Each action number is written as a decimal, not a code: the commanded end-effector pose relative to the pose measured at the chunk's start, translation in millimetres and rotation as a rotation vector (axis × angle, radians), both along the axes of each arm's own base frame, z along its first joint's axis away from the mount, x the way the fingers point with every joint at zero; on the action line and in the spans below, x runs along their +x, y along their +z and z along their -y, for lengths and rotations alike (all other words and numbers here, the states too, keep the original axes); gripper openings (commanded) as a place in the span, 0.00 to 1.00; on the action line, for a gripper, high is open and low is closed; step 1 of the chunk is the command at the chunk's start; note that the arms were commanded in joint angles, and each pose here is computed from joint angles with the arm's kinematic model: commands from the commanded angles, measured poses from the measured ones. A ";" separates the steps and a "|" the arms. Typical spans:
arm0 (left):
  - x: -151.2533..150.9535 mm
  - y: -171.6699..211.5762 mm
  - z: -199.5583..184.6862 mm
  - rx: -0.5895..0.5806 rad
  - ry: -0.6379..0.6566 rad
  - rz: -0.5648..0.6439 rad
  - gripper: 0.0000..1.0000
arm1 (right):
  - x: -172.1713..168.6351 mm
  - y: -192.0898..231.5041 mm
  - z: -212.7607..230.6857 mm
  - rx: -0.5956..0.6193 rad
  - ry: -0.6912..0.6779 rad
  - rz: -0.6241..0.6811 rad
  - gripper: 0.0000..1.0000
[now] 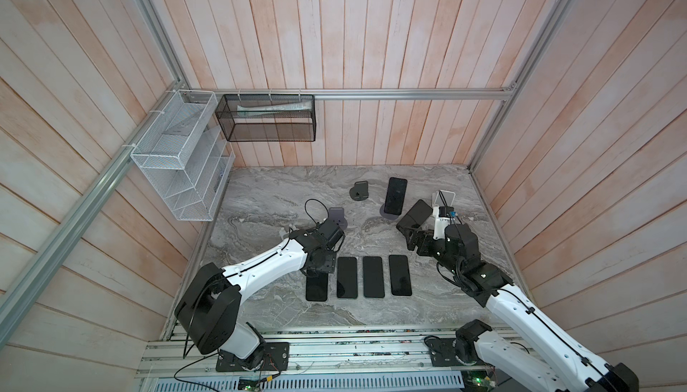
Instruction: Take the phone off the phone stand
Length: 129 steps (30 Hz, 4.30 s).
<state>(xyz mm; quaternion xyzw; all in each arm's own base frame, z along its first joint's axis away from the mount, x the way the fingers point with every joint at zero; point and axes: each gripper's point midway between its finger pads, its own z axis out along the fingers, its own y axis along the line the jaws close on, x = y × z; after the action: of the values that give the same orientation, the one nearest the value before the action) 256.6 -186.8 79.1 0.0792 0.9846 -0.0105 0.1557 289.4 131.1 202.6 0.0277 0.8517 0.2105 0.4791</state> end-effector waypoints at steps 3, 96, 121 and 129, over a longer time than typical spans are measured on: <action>10.4 -17.2 13.8 -0.031 -0.058 -0.014 0.58 | 3.2 4.1 0.9 -0.007 0.004 0.010 0.91; 131.9 -8.5 -93.0 0.006 0.497 0.237 0.94 | 2.1 -9.9 -9.2 0.010 0.046 -0.081 0.98; 136.2 27.3 -81.0 -0.061 0.342 0.335 0.66 | 3.0 -1.1 -6.5 0.030 0.023 -0.061 0.95; 122.3 21.7 -94.0 -0.042 0.510 0.268 0.99 | 1.9 -1.1 -3.7 0.024 0.014 -0.054 0.96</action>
<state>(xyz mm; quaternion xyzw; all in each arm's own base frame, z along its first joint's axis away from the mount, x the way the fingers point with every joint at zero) 381.3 -99.6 92.5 -0.1227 0.9487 0.0119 0.2912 291.9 140.4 201.6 0.0248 0.8609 0.2324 0.4519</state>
